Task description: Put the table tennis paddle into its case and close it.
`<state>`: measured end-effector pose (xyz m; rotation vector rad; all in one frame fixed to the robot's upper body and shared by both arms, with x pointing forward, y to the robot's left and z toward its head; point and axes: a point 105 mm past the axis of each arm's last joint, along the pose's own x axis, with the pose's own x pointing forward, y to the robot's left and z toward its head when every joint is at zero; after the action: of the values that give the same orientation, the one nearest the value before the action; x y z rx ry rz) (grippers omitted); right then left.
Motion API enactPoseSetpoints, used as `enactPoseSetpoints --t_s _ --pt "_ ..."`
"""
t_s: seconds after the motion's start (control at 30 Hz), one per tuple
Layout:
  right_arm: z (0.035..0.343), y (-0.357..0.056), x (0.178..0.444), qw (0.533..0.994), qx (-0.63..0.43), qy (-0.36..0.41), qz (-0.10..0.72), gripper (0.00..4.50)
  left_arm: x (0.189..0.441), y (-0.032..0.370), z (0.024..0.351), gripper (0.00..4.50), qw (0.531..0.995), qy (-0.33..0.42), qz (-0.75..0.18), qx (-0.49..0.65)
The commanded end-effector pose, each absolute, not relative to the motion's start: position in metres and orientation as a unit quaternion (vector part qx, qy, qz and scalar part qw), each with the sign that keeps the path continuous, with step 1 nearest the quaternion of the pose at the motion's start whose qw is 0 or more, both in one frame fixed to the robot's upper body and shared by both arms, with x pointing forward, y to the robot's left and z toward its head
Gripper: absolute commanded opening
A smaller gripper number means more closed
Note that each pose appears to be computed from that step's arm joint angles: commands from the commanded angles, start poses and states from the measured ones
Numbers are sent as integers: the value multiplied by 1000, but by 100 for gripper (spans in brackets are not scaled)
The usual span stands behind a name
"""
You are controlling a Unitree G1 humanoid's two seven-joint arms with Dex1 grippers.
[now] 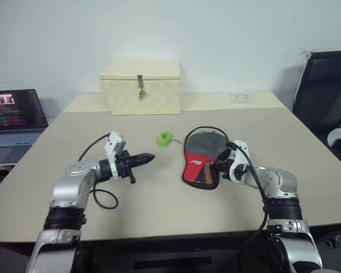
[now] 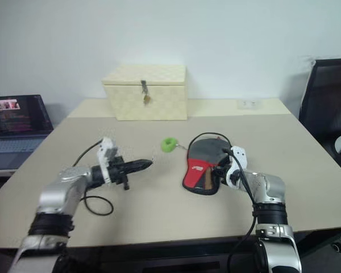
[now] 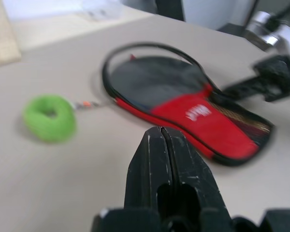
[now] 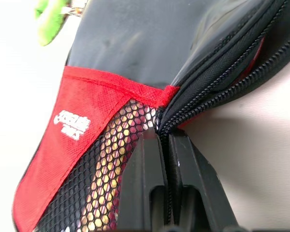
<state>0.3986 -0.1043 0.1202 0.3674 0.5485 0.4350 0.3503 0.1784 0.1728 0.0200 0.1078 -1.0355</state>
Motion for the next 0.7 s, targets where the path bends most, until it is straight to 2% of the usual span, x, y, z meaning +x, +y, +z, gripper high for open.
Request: enactPoseSetpoints --t_s 0.03,0.13,0.27,0.37,0.53,0.7 --pt "132 -71 386 902 181 268 288 1 322 176 187 0 840 45 -541 6" --pt "132 -60 372 891 177 279 313 1 302 177 182 0 827 67 -559 -7" --pt "129 -50 354 878 171 294 337 1 289 174 177 0 818 85 -568 -15" --pt "125 -38 325 861 170 312 364 1 281 170 172 0 813 98 -573 -22" --pt "119 -34 295 851 168 327 375 1 274 170 169 0 809 112 -577 -26" --pt "111 -37 285 856 180 327 359 1 272 174 170 0 814 116 -568 -22"
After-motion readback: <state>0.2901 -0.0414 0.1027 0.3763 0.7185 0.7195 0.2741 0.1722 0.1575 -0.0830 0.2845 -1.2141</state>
